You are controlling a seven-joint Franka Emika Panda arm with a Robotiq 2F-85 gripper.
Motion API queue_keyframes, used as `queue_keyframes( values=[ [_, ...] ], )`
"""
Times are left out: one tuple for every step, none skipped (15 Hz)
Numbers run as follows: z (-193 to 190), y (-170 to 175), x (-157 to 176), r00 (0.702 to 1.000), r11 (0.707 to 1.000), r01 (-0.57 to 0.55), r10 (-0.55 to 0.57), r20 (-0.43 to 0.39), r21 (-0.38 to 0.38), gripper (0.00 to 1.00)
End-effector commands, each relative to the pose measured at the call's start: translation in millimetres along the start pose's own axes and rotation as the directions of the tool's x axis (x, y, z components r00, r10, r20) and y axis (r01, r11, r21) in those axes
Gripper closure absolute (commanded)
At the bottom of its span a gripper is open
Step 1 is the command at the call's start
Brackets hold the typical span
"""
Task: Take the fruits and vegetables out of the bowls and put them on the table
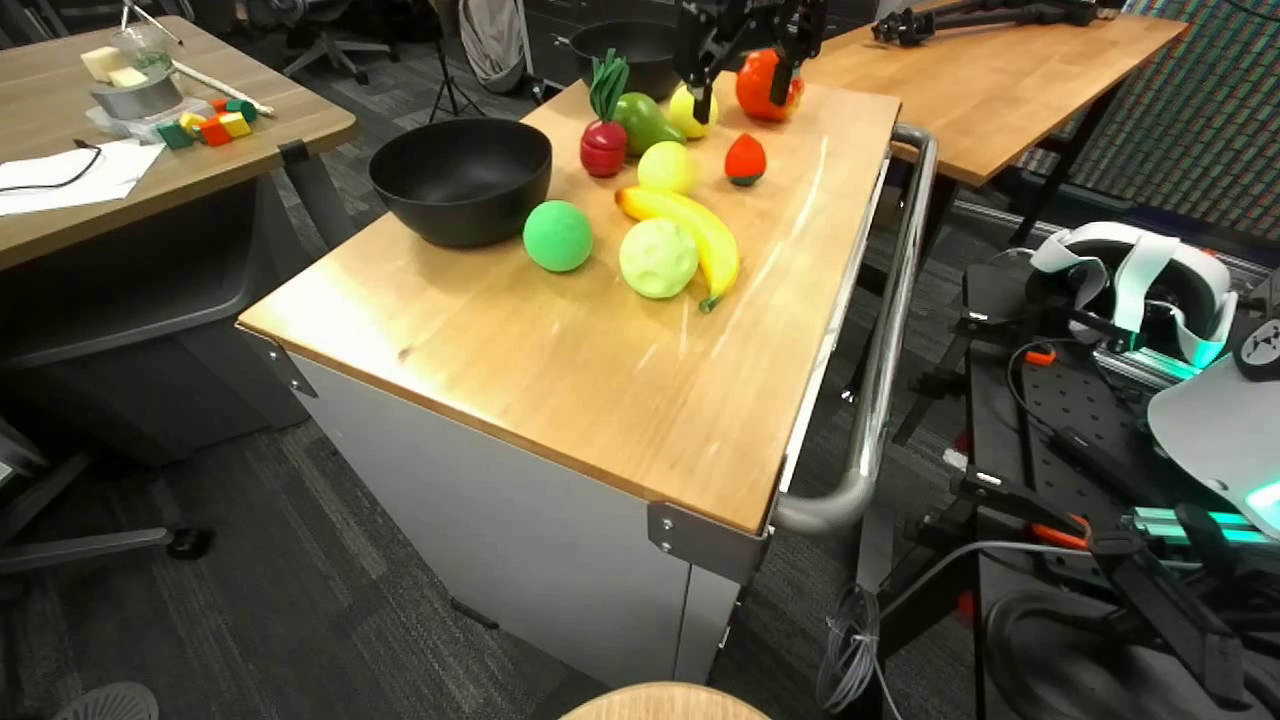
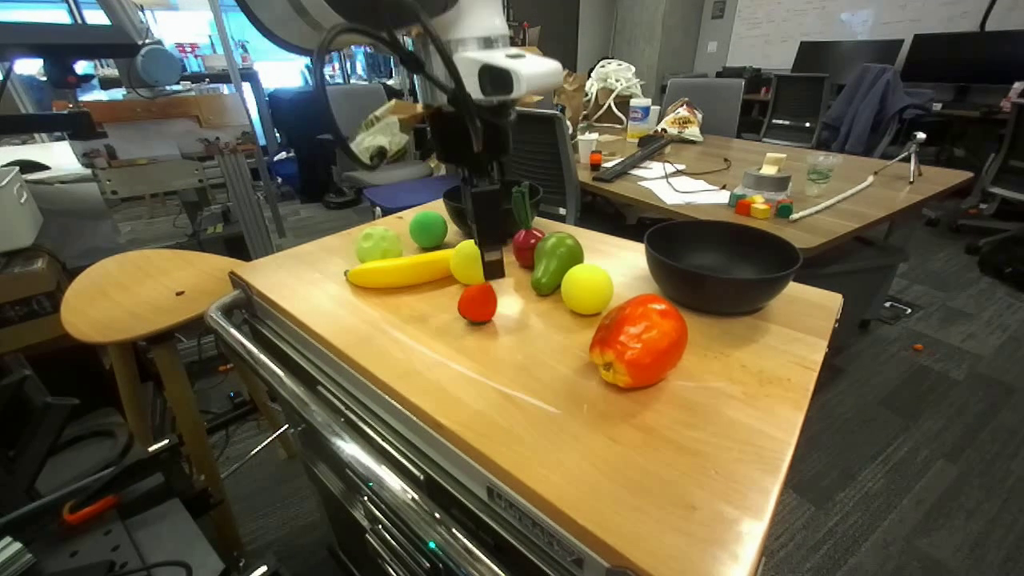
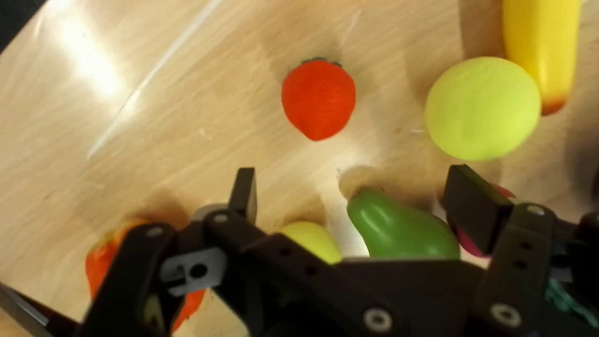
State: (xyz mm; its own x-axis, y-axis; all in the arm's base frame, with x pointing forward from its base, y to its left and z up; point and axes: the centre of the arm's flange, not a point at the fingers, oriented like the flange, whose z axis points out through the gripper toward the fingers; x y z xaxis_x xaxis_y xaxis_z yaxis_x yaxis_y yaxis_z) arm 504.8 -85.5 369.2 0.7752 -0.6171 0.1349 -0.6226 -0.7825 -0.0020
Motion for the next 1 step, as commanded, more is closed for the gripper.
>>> queue_keyframes(
  values=[
    [-13.6, 2.7, -2.9, 1.0, 1.0, 0.002, -0.002, -0.014, 0.011, 0.0]
  ],
)
